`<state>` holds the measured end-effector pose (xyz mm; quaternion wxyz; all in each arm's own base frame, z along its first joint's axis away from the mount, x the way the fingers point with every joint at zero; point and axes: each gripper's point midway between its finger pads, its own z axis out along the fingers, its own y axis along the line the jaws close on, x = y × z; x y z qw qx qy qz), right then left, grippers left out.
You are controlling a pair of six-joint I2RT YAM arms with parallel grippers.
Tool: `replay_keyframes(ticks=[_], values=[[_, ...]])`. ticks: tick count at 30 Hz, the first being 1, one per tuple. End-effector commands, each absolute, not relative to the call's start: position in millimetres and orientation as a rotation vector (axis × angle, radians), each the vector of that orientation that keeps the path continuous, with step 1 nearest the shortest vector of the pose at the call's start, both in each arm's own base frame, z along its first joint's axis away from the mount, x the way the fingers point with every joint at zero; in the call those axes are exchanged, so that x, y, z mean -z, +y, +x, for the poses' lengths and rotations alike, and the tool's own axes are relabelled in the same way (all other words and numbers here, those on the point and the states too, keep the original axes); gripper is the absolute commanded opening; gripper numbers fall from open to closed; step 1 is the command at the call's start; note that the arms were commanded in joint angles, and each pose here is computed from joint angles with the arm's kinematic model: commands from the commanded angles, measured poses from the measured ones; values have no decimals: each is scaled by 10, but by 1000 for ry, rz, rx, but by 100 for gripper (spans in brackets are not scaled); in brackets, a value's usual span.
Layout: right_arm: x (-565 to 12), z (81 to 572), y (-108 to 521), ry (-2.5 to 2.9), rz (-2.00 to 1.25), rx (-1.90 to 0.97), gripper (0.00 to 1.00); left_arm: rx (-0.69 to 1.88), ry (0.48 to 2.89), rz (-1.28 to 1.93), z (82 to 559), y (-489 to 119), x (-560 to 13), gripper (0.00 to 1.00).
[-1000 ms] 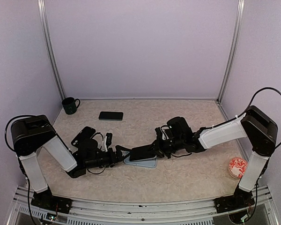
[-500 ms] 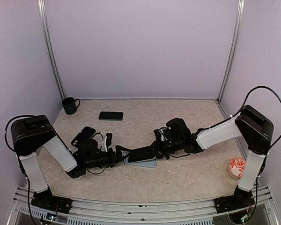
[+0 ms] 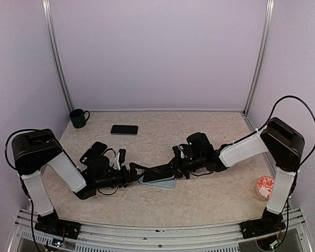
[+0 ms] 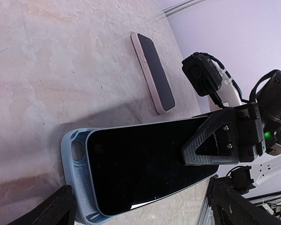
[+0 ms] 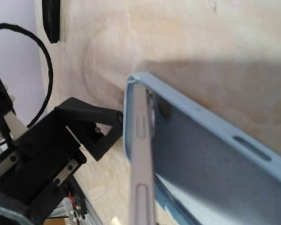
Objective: Put the phone into the phone case
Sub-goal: Install the phone on the phone case.
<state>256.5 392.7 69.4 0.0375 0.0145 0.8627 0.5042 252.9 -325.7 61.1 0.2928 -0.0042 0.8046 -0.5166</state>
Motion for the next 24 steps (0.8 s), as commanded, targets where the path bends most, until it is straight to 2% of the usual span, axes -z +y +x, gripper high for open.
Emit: replay_keyframes(ticks=[1,24], values=[[-586,2604,3885,2692,124,-1558,0,1409,2095,9,2525,-3301,-778,99],[-310,2561,3819,2754,201,-1577,0,1328,2144,-34,2576,-3236,-662,99]])
